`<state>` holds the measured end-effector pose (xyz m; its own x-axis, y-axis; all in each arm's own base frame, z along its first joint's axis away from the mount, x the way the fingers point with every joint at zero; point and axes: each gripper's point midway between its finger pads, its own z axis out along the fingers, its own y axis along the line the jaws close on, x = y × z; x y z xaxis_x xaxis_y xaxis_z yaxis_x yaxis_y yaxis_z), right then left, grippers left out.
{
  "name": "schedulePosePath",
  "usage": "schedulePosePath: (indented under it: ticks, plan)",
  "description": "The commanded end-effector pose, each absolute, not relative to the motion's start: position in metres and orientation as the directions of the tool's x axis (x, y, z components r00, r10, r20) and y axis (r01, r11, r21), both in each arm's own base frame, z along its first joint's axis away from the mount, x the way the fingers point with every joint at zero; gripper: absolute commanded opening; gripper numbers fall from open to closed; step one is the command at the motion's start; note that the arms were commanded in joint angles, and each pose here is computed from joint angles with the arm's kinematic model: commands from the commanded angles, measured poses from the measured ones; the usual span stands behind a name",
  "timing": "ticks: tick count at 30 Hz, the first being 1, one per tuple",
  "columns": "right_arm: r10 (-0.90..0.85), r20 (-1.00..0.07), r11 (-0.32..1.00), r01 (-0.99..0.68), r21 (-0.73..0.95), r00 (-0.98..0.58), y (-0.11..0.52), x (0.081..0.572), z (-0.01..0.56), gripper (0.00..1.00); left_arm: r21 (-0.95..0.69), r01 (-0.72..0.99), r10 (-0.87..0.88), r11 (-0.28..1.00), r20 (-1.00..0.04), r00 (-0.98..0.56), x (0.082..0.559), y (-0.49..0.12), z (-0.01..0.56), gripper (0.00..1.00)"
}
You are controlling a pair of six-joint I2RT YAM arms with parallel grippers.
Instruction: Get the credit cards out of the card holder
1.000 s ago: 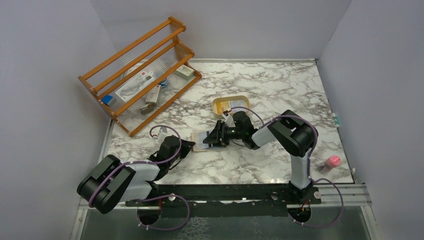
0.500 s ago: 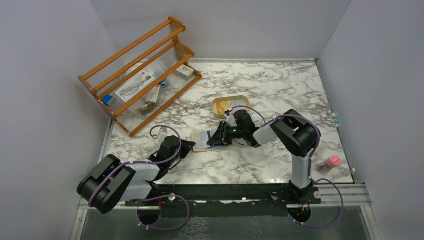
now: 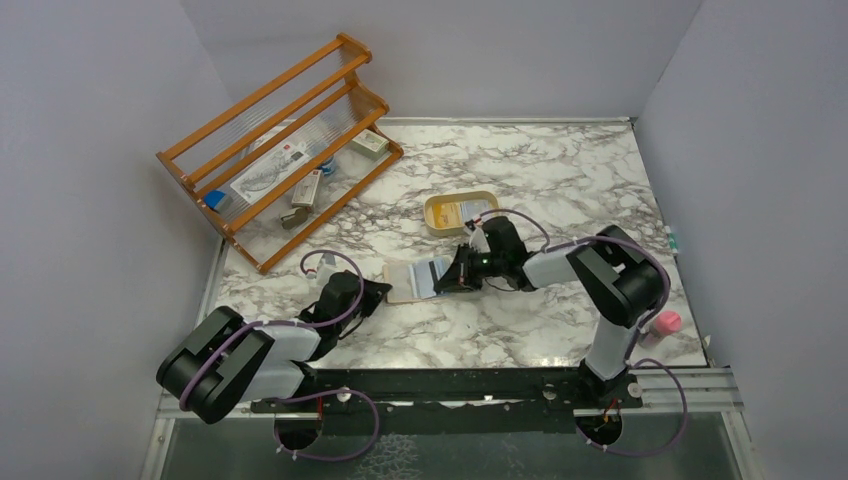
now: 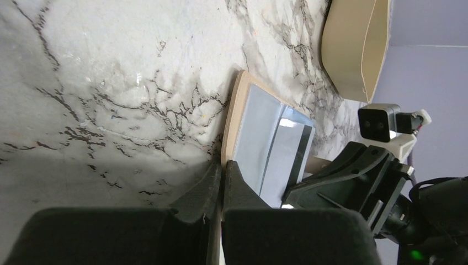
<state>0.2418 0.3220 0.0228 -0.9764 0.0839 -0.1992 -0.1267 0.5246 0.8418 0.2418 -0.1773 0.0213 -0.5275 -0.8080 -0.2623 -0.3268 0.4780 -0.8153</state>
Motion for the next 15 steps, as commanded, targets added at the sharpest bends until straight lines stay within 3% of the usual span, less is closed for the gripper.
schedulePosePath:
  ticks: [1, 6, 11, 15]
  plan:
    - [0.044, -0.241, 0.701, -0.142, 0.699, -0.97, 0.286, 0.237, 0.012, 0.01, -0.742, -0.401, -0.786, 0.537, -0.267, -0.557, 0.224, -0.166, -0.007, 0.0]
    - [0.069, -0.408, 0.74, -0.227, 0.633, -0.91, 0.264, 0.274, 0.076, 0.01, -0.737, -0.406, -0.786, 0.54, -0.27, -0.557, 0.223, -0.164, -0.009, 0.0]
    - [0.169, -0.489, 0.731, -0.224, 0.645, -0.856, 0.229, 0.326, 0.12, 0.01, -0.736, -0.401, -0.782, 0.545, -0.275, -0.559, 0.223, -0.164, -0.009, 0.0]
    - [0.217, -0.504, 0.75, -0.188, 0.635, -0.836, 0.204, 0.366, 0.112, 0.01, -0.738, -0.399, -0.782, 0.545, -0.276, -0.558, 0.223, -0.164, -0.009, 0.0]
